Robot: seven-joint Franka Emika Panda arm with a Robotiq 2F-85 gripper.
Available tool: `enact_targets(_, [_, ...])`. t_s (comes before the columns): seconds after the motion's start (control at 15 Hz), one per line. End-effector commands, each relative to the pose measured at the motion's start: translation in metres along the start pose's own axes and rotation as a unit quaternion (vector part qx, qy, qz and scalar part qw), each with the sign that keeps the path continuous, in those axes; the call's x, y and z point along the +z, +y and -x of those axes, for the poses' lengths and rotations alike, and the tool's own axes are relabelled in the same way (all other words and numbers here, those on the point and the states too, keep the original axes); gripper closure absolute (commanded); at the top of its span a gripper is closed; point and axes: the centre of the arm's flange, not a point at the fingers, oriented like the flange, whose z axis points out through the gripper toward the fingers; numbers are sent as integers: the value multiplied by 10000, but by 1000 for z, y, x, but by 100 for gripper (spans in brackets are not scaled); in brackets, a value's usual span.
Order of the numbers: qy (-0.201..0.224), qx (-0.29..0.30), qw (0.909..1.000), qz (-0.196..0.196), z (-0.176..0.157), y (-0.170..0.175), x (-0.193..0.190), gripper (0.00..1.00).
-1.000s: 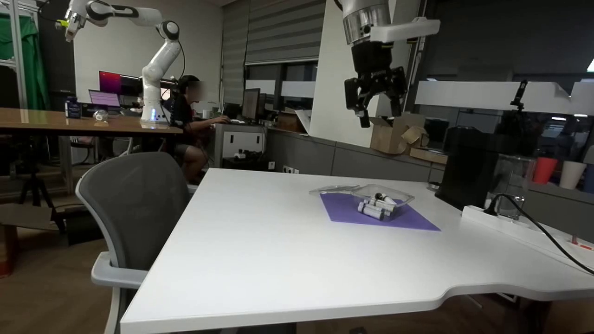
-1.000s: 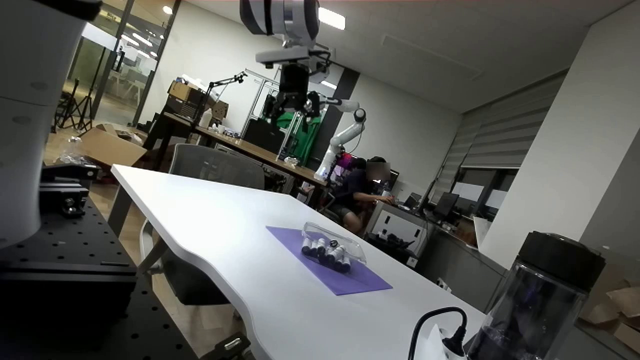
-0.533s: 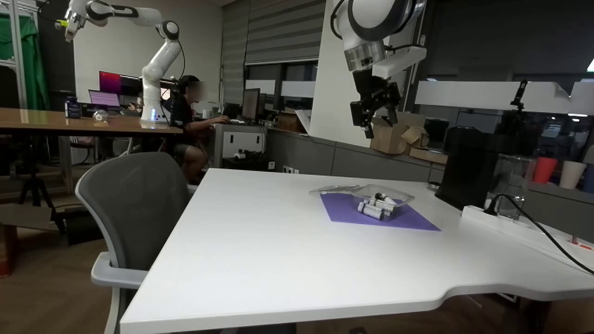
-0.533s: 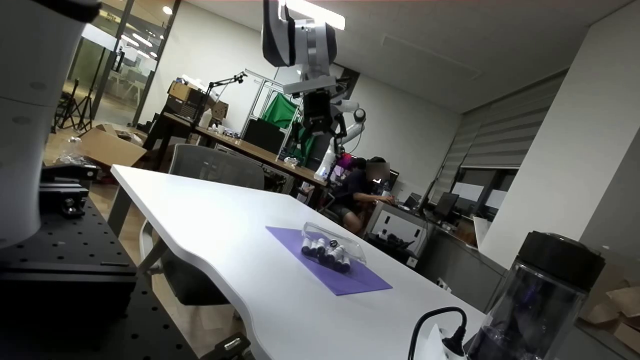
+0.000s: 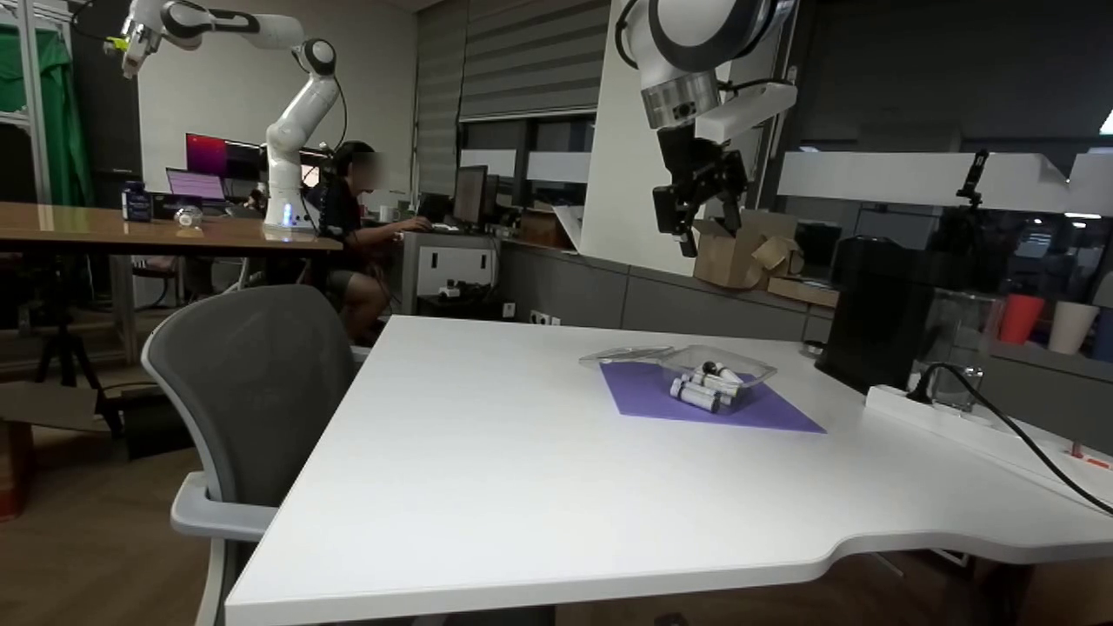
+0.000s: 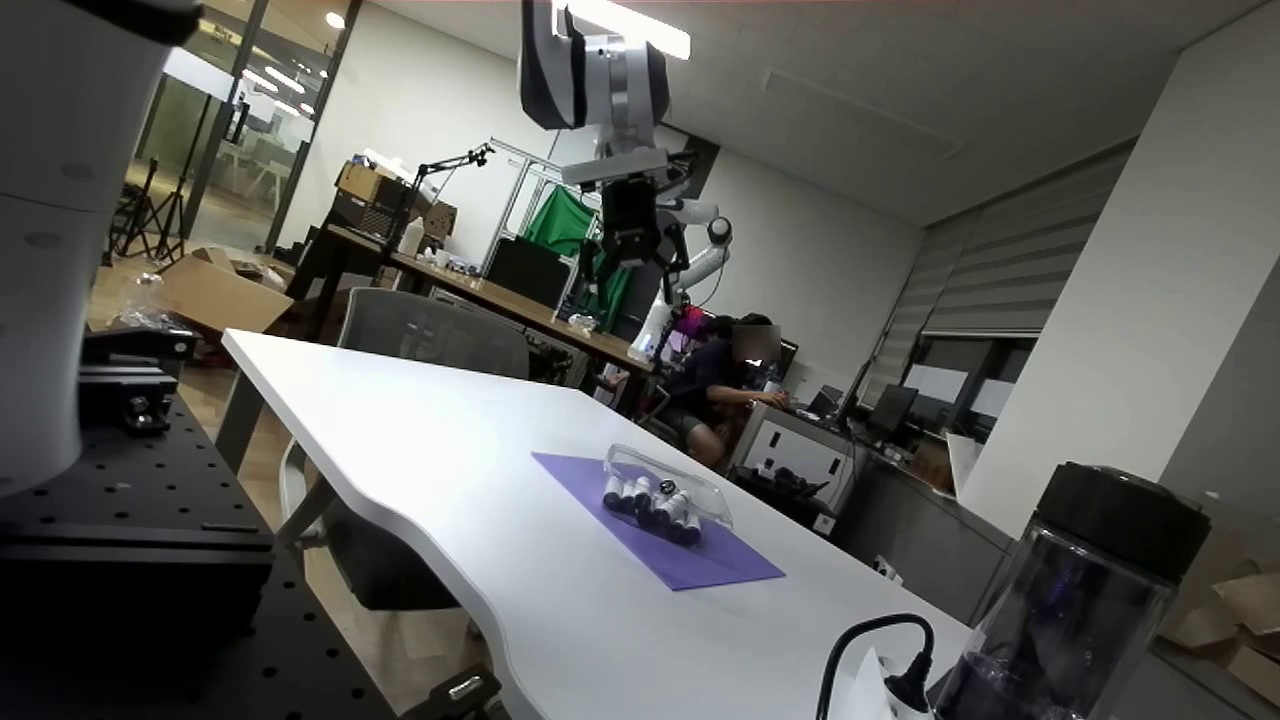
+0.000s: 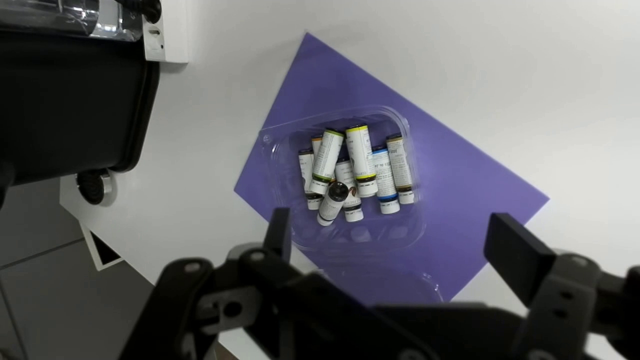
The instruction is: Close the lid on the clear container
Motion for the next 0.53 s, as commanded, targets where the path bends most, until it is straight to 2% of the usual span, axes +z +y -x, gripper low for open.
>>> enact_targets(0.0, [0,0,10000,0,0,0,0,0])
enact_targets(0.27, [37,-43,9999,124,-3,0,3,0])
enact_targets(0.33, [66,44,9996,263,-10,0,9,0])
enact_targets(0.47, [287,-148,9987,393,-25,-1,21,0])
